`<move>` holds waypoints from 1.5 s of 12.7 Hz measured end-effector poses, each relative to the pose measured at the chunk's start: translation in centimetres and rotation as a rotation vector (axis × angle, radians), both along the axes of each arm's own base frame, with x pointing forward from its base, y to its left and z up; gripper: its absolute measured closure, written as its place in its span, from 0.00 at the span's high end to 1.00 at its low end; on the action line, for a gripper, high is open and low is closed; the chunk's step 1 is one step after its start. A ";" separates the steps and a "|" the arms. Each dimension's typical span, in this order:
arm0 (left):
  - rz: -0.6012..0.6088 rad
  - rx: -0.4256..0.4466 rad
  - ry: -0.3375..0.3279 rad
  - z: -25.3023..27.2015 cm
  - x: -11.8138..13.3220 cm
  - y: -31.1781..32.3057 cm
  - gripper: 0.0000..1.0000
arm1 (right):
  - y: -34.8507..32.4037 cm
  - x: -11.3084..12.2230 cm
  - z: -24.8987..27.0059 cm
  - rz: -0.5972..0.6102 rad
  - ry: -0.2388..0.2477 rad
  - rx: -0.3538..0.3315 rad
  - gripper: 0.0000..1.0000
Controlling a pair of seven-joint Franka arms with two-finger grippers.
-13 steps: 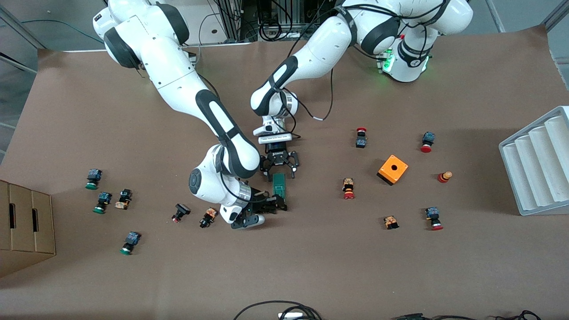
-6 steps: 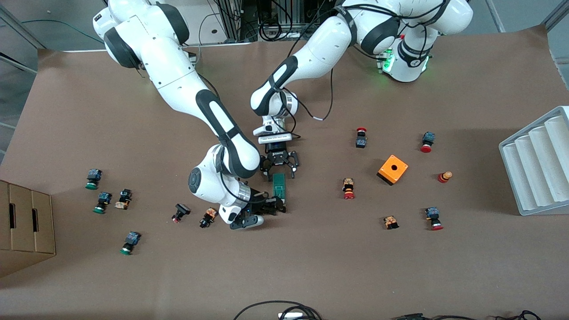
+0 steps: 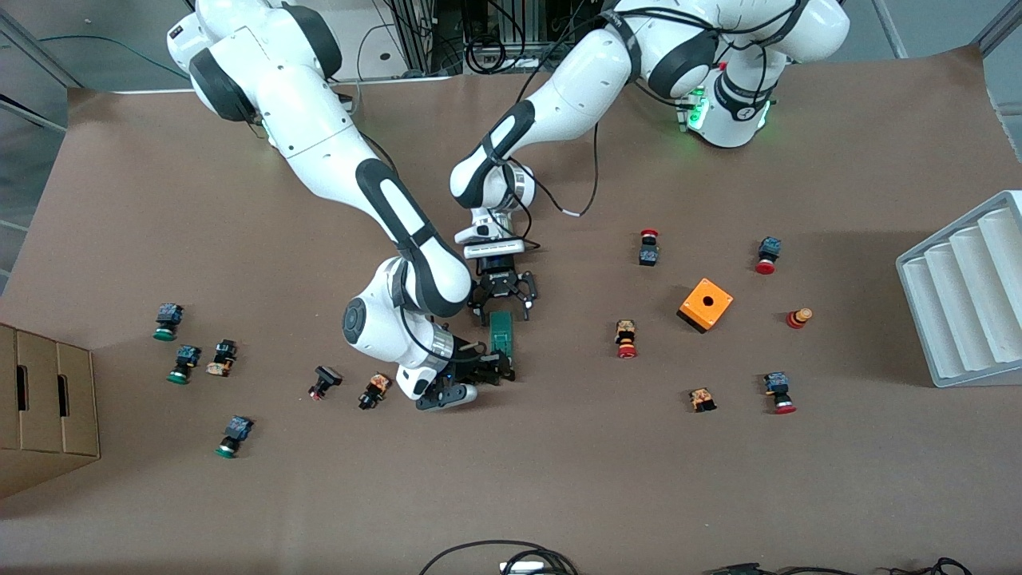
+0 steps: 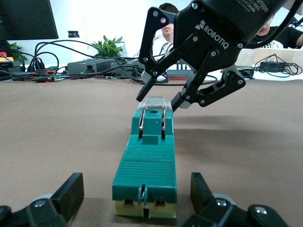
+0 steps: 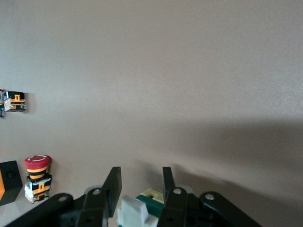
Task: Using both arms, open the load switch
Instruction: 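Align the right gripper fingers around the white handle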
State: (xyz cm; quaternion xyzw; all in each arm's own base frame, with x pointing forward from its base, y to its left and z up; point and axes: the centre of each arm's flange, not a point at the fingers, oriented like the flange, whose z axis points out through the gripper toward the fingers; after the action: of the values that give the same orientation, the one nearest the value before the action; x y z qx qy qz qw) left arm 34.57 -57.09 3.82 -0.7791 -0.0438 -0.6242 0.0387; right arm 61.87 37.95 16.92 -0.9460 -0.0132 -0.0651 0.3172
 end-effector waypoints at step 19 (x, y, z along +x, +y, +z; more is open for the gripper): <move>0.017 -0.032 -0.042 -0.1 -0.3 0.0 1.00 | 0.6 -0.4 0.5 0.008 -0.002 0.005 0.43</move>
State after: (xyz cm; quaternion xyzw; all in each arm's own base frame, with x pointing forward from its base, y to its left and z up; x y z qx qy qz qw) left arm 34.29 -57.05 3.71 -0.7658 -0.0614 -0.6394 0.0307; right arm 61.49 38.59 17.45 -0.9451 -0.0174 -0.0647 0.3199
